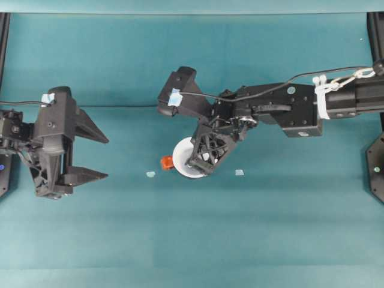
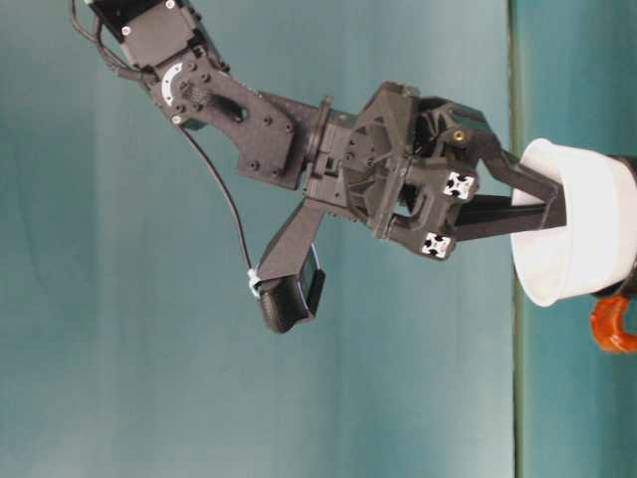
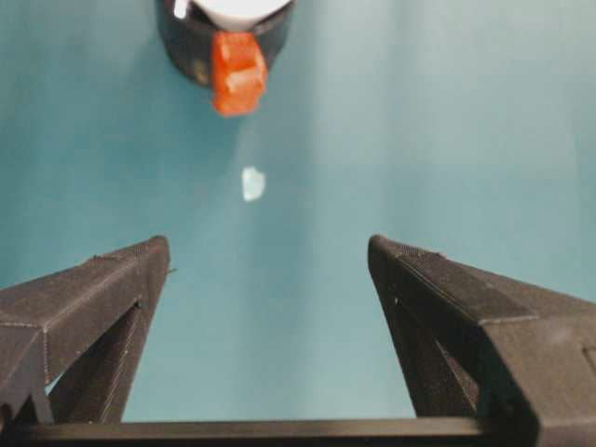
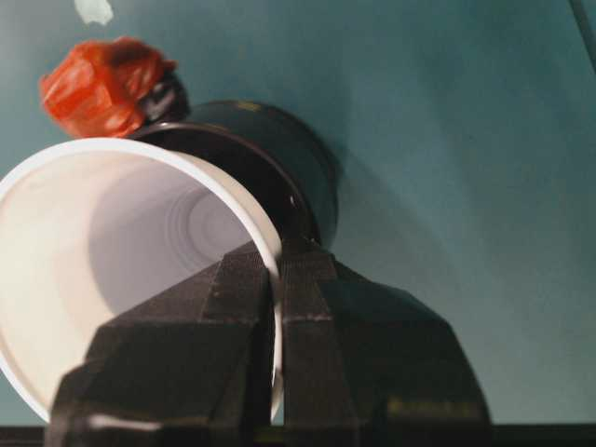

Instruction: Put the paper cup into the moved red handle cup holder.

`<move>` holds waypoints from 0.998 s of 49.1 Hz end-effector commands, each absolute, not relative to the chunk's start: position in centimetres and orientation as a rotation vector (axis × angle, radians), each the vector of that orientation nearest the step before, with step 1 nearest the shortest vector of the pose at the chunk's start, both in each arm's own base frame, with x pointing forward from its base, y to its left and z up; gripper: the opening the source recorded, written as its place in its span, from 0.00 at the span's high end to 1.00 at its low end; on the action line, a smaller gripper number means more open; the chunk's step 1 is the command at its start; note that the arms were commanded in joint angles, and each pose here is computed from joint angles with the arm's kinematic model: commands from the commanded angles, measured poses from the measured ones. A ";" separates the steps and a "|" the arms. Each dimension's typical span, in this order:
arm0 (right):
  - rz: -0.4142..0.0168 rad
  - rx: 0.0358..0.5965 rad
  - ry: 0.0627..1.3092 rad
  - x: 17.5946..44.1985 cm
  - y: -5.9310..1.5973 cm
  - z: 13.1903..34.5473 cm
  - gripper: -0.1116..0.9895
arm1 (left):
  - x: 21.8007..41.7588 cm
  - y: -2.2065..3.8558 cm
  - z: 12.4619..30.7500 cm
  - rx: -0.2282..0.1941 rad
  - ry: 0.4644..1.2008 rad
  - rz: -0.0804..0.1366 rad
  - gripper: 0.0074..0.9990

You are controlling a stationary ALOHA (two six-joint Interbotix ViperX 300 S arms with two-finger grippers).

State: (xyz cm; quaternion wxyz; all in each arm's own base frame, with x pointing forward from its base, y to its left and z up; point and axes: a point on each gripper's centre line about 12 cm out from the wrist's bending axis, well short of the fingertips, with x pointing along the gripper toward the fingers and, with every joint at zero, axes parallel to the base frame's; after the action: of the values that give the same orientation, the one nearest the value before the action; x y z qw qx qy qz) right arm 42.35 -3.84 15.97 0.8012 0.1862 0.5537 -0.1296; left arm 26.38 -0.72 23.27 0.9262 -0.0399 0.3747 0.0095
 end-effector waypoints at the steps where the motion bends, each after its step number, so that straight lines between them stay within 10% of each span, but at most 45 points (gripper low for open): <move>1: -0.267 0.389 1.153 42.6 -3.76 16.6 1.00 | 27.0 -0.65 24.2 -0.082 0.741 0.021 0.05; 24: -0.254 0.407 1.105 43.2 -3.49 17.0 0.93 | 27.9 -0.61 23.8 -0.085 0.736 0.023 0.05; 32: -0.247 0.414 1.104 43.3 -3.10 17.0 0.69 | 28.1 -0.62 24.0 -0.086 0.710 0.021 0.05; 43: -0.227 0.366 1.093 43.4 -2.34 17.0 0.10 | 28.3 -0.63 24.1 -0.089 0.696 0.020 0.05; 49: -0.226 0.363 1.081 43.5 -2.45 17.4 0.02 | 28.2 -0.63 24.0 -0.089 0.701 0.021 0.05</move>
State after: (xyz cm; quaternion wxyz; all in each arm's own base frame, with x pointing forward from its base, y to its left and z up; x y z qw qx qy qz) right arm 43.22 -2.43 16.27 0.8248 0.1790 0.5245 -0.1119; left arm 27.82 -0.66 23.07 0.9331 -0.0422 0.3569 0.0100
